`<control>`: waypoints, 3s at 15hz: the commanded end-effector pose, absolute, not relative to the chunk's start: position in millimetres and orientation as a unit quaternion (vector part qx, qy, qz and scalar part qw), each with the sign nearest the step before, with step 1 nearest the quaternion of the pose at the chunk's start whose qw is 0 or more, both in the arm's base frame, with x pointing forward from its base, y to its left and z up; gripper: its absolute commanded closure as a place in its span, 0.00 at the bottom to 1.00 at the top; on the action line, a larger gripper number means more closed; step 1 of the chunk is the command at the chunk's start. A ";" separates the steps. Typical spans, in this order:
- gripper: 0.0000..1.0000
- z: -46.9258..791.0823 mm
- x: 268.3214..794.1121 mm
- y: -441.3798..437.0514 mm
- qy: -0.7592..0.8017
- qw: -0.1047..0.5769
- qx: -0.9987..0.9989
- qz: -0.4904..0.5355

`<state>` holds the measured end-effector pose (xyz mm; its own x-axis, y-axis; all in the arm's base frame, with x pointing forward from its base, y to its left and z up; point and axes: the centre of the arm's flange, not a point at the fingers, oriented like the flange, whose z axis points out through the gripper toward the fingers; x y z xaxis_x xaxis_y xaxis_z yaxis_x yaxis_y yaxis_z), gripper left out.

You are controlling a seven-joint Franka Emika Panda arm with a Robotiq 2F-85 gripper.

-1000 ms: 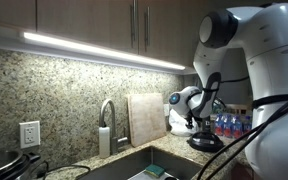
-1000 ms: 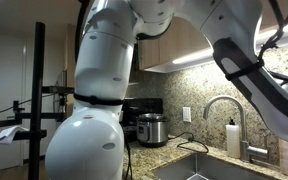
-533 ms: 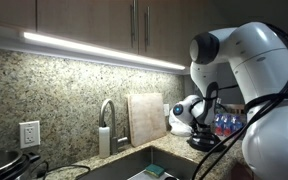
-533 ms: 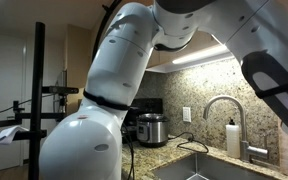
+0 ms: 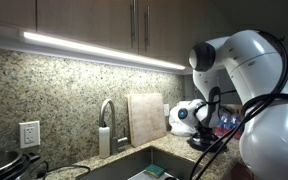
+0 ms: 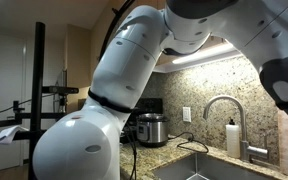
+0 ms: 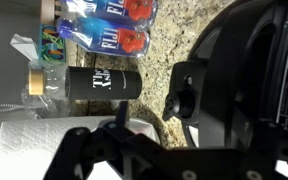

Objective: Put the black lid on the rice cooker.

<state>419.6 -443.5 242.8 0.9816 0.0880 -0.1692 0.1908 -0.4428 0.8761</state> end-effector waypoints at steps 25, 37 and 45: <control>0.98 284.7 400.4 -442.0 -0.015 0.505 0.863 0.024; 0.98 389.9 398.0 -375.8 0.041 0.544 0.838 0.001; 0.98 424.6 397.7 -277.6 0.214 0.538 0.815 -0.023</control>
<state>413.1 -320.8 385.8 0.9482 0.2427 -0.2047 0.2873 -0.3813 0.8787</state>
